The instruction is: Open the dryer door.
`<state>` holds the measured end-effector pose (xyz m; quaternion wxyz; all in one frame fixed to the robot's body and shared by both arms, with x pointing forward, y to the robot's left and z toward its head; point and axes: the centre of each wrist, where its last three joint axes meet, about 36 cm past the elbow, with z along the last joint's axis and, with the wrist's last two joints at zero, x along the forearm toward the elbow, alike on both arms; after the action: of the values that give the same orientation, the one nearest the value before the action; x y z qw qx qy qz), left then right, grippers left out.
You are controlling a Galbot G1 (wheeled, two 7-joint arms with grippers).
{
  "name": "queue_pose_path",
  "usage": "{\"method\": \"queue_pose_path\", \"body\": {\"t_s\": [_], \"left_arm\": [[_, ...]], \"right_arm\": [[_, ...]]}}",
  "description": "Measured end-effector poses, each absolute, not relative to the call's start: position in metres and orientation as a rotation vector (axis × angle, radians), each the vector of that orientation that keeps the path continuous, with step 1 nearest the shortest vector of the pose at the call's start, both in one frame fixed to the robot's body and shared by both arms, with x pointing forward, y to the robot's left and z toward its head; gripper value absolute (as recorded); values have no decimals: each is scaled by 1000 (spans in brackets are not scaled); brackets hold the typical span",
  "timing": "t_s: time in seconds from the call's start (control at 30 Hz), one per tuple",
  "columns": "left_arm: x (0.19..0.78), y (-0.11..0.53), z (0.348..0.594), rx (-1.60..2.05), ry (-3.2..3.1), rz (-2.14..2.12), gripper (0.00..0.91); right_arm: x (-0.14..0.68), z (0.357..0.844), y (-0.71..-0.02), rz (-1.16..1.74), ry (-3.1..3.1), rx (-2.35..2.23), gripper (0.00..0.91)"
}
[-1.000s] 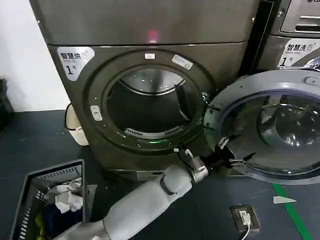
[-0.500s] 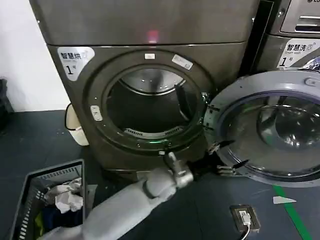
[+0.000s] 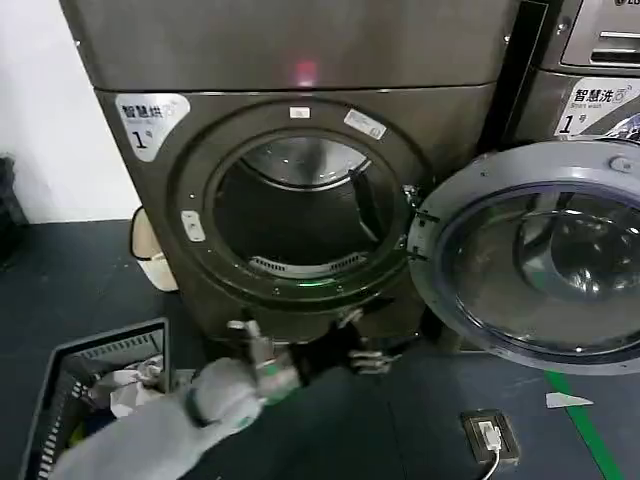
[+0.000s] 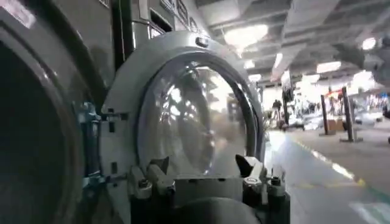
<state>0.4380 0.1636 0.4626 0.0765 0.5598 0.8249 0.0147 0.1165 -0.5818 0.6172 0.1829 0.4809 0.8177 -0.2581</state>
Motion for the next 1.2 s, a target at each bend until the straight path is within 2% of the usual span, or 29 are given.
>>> {"method": "queue_pose_path", "body": {"t_s": [0.3,0.53,0.87,1.2], "left_arm": [[401,246,501,1686,2551,321,907],[394,307,523,1691,2684,529,907],[410,400,547,1779,2792,1068,907],[400,465,562,1751,2871,1436,907]], "right_arm": [[114,626,-578,-677,2238,1461,907],[102,631,-589,-704,2194,1501,907],[115,626,-600,-651,2205,1464,907],[115,625,-608,-635,2197,1468,907]]}}
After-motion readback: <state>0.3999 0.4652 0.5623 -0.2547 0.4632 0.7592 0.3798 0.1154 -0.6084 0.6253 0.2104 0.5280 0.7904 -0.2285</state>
